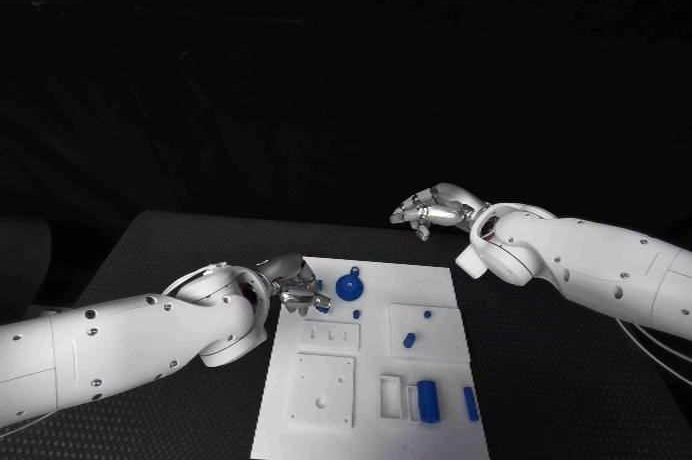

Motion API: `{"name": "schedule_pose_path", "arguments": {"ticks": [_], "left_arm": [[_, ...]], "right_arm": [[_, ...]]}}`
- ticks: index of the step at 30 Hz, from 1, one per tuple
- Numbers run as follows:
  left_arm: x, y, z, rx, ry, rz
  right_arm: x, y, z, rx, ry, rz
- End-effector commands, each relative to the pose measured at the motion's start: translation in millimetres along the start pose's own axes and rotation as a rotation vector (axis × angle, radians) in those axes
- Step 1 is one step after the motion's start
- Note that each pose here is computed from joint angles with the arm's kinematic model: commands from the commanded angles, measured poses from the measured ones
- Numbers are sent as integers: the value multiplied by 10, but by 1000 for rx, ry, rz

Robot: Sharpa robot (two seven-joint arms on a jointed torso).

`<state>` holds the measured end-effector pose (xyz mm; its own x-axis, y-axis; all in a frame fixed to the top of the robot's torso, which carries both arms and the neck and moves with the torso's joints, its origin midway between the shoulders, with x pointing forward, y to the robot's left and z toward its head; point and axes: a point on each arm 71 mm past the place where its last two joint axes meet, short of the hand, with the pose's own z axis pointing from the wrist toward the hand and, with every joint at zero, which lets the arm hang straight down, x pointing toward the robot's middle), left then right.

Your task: Assemble the parts on the task board

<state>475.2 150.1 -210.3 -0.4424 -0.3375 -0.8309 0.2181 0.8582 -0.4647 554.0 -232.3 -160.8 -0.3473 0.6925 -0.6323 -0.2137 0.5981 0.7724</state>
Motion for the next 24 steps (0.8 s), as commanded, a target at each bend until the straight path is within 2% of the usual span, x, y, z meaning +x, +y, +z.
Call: {"name": "schedule_pose_path", "arguments": {"ticks": [1,12,24], "left_arm": [[27,-22,15,-12,-44,79],[193,-86,73,-3,-29,140],[407,-45,96,-15,0,146]], "right_arm": [[-4,91,13,-87,-54,-200],[97,201,66,-131,-53,-271],[139,243,73,-140,-52,-280]]}}
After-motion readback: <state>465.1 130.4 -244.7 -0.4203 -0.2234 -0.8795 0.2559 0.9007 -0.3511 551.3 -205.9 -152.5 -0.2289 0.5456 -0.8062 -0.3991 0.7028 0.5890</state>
